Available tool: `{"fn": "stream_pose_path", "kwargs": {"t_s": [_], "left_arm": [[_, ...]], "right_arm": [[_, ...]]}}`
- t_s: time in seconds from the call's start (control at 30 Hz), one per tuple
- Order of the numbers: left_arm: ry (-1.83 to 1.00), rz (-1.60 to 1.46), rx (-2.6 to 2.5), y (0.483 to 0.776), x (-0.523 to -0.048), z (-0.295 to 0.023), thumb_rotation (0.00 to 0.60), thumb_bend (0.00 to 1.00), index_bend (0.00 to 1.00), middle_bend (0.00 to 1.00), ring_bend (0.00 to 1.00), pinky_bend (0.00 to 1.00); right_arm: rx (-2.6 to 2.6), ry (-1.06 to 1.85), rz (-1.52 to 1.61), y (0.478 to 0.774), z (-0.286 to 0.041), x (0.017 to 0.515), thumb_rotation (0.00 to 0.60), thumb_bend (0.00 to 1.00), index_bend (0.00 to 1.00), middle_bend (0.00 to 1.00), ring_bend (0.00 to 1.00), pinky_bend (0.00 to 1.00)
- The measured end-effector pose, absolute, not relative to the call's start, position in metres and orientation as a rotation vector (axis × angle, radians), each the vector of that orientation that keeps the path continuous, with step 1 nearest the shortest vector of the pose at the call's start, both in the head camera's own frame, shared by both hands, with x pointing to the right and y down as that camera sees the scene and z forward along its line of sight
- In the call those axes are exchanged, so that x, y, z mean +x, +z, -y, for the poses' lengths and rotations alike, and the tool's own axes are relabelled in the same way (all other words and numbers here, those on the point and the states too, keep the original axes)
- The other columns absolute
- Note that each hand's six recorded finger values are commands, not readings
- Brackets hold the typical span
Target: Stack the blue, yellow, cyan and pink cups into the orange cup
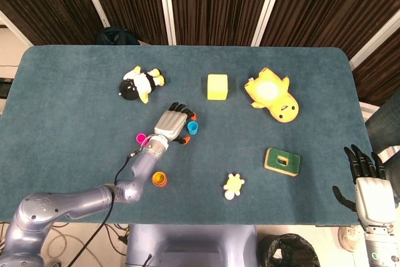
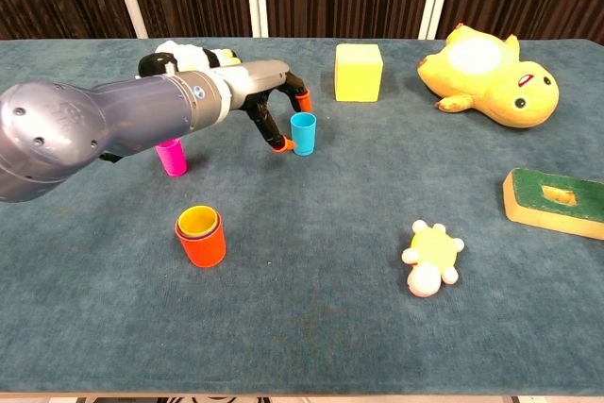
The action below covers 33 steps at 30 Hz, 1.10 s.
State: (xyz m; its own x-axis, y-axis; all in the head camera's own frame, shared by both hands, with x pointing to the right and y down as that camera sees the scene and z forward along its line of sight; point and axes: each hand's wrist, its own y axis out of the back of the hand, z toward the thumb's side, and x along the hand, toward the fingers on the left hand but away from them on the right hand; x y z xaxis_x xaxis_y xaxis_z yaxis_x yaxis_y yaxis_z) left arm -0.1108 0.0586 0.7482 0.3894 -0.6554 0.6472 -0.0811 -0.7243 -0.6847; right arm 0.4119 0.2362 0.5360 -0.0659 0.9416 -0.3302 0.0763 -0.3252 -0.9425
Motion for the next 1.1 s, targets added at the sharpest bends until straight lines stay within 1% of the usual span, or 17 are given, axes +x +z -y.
{"fn": "stream_pose_path", "kwargs": {"t_s": [0.4,0.63,0.9,1.1], "left_arm": [[-1.348,-0.620,-2.055,0.754,-0.101,-0.055,0.600,0.29,0.36,0.25,0.08,0.05],[-1.351,-0.610,-2.060,0.757,-0.096,-0.056,0.600,0.31,0.42,0.29,0.08,0.05],[-1.344,-0.606,-2.057,0.756,-0.093,-0.057,0.600,0.33,0.45,0.31,0.08,0.05],[-1.346,-0.609,-2.042,0.755,-0.095,-0.056,0.600,0.35,0.45,0.32,0.08,0.05]], "right_arm": [[-1.468,1.489,1.136,0.537,-0.237,0.412,0.600,0.32,0.05,0.07,0.14,0.06],[-1.463,1.491,1.140,0.536,-0.236,0.414,0.600,0.32,0.05,0.07,0.14,0.06],[-1.464,1.489,1.143,0.536,-0.236,0.414,0.600,0.32,0.05,0.07,0.14,0.06],[-1.461,1.488,1.147,0.535,-0.236,0.415,0.600,0.32,0.05,0.07,0.14,0.06]]}}
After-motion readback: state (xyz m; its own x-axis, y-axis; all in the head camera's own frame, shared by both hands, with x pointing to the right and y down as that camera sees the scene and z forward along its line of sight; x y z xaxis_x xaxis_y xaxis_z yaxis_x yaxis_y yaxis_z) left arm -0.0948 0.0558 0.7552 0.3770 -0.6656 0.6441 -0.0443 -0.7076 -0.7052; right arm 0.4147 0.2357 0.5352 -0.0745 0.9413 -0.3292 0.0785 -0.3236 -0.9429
